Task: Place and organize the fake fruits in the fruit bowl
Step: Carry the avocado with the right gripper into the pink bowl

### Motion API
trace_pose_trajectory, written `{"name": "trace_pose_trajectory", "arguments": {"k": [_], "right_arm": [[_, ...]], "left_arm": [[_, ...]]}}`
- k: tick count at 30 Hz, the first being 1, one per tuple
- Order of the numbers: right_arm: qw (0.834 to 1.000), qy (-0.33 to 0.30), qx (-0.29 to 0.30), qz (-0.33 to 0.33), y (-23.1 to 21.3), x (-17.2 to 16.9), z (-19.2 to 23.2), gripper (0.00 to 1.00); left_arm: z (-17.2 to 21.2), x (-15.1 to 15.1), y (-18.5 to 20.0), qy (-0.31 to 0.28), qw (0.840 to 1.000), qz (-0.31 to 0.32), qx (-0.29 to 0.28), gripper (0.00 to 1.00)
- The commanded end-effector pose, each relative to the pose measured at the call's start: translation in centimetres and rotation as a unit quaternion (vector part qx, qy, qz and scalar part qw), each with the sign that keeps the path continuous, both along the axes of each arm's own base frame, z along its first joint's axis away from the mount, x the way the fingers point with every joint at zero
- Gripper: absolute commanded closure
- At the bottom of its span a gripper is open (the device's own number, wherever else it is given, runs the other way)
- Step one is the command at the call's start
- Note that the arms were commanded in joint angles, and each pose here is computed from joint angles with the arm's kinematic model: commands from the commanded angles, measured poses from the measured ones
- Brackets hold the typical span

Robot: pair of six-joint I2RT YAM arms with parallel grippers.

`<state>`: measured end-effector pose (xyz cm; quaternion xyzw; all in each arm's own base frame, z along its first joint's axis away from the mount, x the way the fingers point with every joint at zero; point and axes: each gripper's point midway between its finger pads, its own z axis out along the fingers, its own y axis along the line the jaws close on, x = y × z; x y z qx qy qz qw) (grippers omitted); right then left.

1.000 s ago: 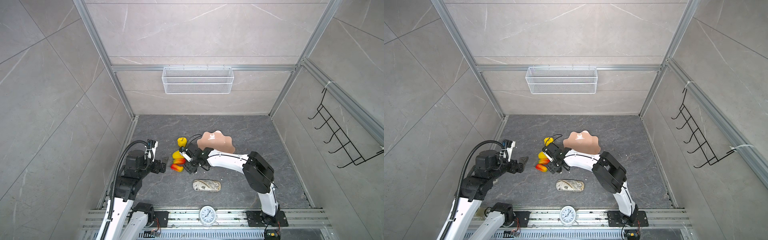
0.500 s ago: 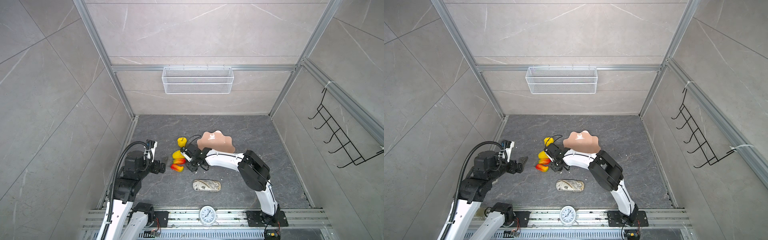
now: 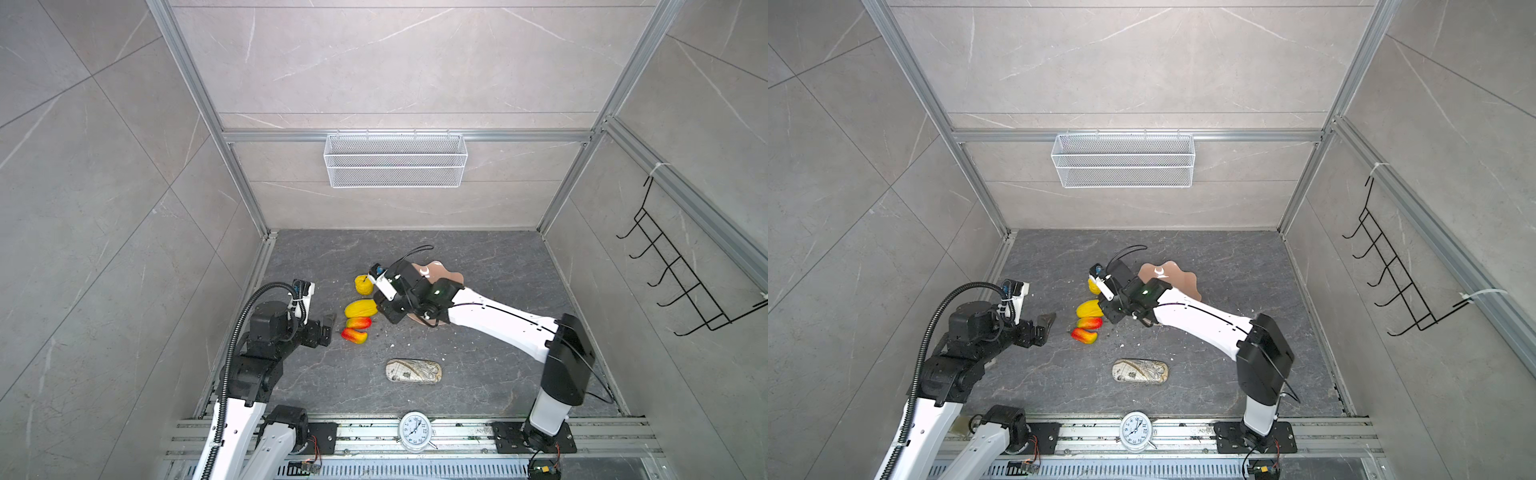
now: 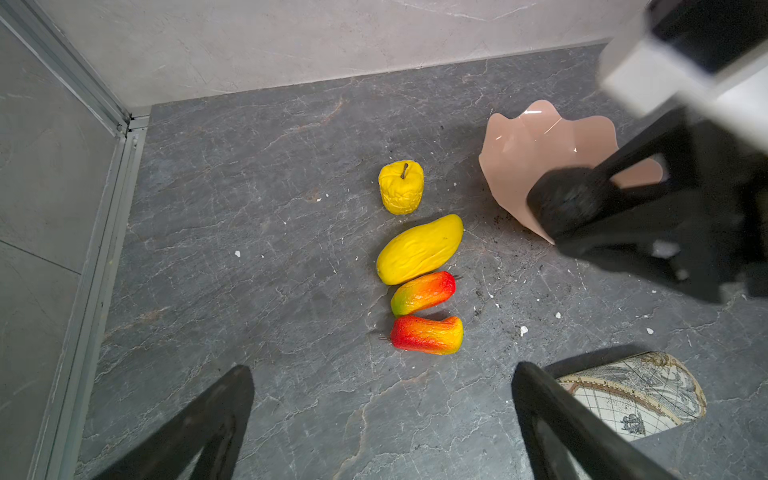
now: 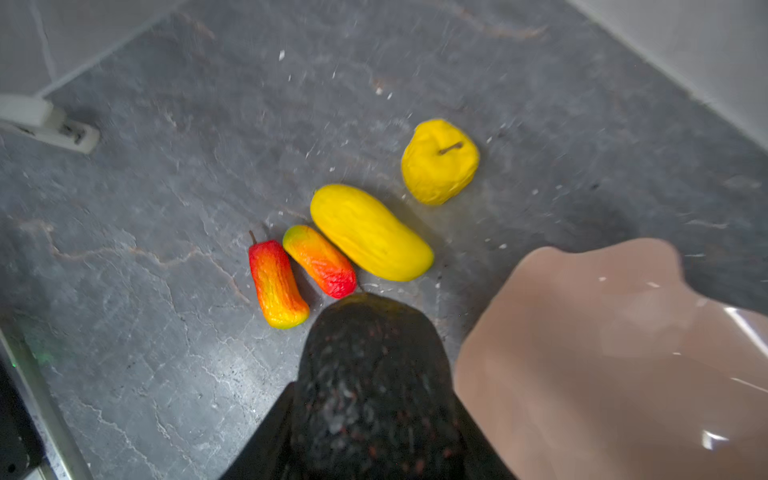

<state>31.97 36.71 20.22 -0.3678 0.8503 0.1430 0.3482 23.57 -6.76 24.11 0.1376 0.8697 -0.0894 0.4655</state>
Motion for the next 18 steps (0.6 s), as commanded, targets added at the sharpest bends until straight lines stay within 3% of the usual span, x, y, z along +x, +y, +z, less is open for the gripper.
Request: {"name": "trace_pose_trajectory", "arguments": {"k": [1, 8, 18], "right_arm": [[0.998, 0.0, -0.02, -0.056, -5.0, 2.9, -0.8, 0.59], [0.99, 0.006, -0.041, -0.135, -11.1, 8.2, -3.7, 0.61], [0.98, 0.053, -0.067, -0.178, -13.5, 11.7, -10.9, 0.65]], "left_arm": [[1.2, 0.5, 0.1, -0.025, 1.0, -0.002, 0.008, 0.0], [1.3, 0.4, 0.1, -0.027, 1.0, -0.004, 0.005, 0.0], [1.2, 0.5, 0.1, -0.025, 1.0, -0.003, 0.005, 0.0]]}}
